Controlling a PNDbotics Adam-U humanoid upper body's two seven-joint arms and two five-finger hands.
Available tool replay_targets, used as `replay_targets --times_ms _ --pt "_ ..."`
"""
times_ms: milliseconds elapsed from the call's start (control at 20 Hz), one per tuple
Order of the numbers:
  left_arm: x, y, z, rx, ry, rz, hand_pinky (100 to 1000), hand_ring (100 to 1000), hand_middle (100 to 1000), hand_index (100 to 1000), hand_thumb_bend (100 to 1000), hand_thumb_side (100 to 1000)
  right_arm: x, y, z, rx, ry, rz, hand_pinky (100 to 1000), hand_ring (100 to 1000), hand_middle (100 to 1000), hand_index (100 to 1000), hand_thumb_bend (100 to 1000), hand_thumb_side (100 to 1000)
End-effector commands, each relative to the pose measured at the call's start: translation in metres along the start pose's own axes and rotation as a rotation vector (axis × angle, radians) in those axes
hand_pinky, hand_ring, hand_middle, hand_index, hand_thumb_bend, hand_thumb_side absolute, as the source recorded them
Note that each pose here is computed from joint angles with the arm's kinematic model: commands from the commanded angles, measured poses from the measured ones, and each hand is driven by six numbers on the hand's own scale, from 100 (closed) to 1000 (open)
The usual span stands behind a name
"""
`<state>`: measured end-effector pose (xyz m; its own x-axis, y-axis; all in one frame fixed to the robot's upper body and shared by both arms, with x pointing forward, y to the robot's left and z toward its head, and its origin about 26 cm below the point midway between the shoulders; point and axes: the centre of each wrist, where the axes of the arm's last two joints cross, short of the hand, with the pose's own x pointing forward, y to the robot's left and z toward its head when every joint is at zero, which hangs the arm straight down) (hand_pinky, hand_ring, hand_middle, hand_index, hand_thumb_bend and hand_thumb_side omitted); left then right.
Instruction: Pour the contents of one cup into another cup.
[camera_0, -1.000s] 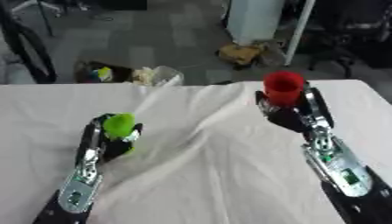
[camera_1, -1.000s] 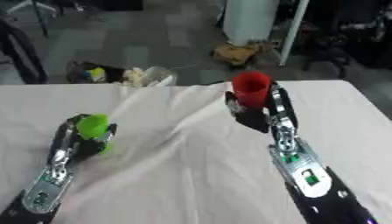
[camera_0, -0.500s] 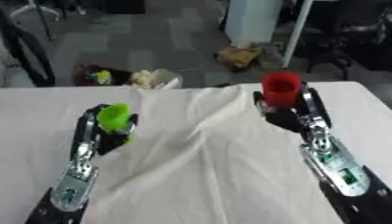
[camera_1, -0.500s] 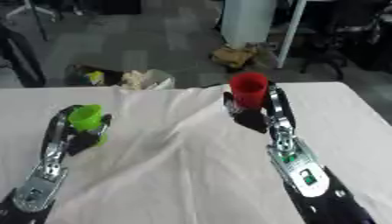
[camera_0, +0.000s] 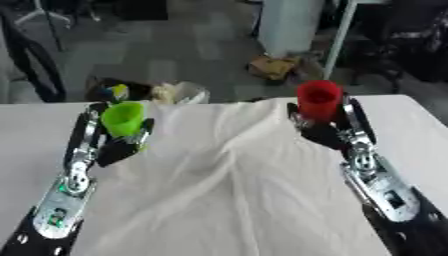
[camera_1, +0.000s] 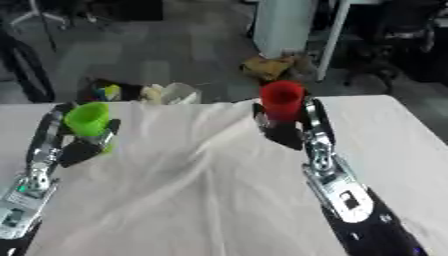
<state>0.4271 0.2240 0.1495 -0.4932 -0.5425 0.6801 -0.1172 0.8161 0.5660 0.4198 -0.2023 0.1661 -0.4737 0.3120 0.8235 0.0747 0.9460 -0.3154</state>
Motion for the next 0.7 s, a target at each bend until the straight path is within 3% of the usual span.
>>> replay_targets --times_ms 50,700 --pt "0.015 0.01 -0.003 -0.038 -0.053 -0.021 100 236 326 594 259 222 0.014 -0.012 -0.006 -0.002 -0.046 0.01 456 367 447 608 100 100" --pt "0.014 -0.014 0.01 -0.171 -0.051 0.009 100 234 325 585 251 237 0.049 -0.01 -0.021 0.092 -0.157 0.083 455 356 436 598 100 100"
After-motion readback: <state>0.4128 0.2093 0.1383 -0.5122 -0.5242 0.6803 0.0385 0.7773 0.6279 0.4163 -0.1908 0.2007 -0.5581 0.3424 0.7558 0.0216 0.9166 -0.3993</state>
